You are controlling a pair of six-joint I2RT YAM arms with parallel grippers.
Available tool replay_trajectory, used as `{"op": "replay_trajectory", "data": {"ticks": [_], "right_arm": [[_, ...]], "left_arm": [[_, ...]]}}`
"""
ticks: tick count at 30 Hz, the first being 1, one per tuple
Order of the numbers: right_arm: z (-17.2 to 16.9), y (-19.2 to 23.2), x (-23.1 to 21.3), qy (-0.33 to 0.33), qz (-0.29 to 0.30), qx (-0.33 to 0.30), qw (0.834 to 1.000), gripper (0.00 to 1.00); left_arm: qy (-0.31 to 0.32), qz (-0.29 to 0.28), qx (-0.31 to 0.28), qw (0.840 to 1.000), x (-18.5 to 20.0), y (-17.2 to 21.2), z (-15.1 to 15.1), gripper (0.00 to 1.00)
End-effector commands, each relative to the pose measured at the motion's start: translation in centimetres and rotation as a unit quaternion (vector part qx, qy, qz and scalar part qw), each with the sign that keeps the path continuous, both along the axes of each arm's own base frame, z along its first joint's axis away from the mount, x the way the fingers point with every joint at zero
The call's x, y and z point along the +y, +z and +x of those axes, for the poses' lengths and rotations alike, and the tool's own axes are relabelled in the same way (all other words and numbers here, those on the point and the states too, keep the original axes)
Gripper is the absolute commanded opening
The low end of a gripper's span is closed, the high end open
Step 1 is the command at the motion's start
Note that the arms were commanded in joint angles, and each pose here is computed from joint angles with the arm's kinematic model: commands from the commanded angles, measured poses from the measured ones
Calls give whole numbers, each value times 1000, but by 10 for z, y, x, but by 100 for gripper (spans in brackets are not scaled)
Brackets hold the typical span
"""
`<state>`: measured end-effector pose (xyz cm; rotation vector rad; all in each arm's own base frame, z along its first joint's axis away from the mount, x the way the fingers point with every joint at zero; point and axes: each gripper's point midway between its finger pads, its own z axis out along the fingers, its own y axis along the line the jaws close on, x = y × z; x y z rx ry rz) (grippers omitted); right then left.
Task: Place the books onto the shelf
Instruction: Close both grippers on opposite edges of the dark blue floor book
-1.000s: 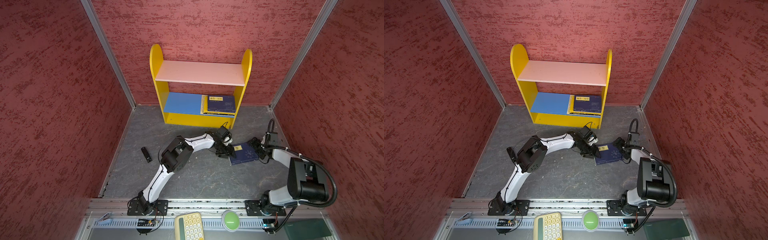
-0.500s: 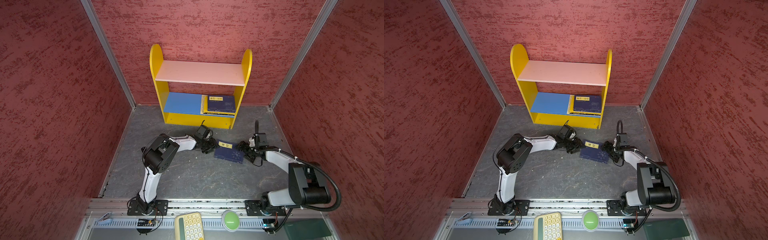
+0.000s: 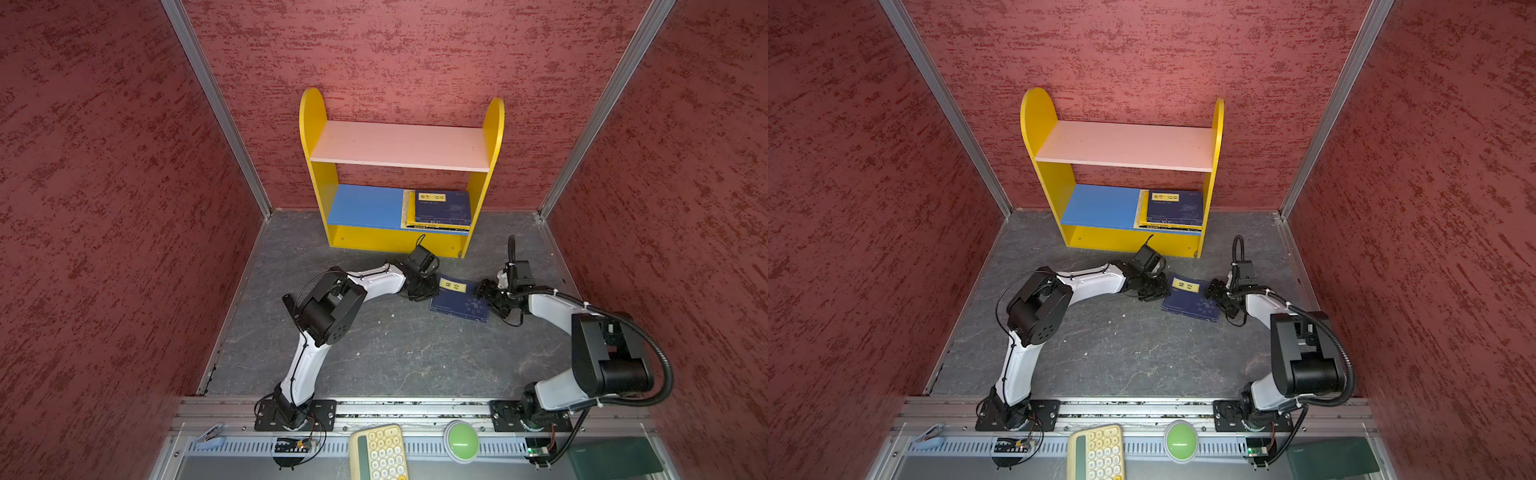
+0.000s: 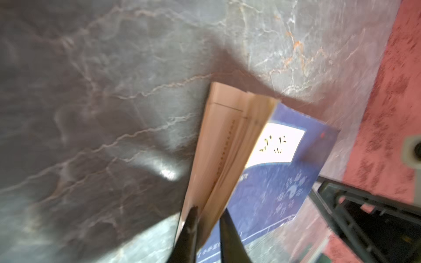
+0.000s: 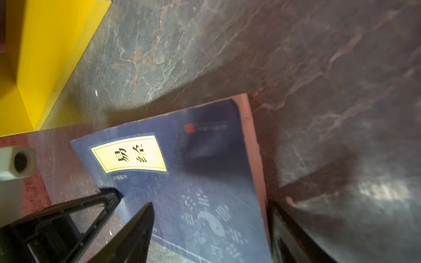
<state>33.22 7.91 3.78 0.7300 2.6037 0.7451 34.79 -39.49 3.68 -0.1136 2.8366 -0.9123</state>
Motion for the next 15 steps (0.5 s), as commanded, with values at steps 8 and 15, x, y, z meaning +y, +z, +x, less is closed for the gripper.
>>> {"op": "replay_trajectory", "data": {"ticks": [8, 15], "right_arm": [[-4, -6, 14, 21, 26, 22, 999, 87], [14, 36, -32, -46, 12, -12, 999, 99]], "left_arm": [[-39, -87, -43, 995, -37, 57, 2, 0], [48, -200, 25, 978, -21, 80, 22, 0]]}}
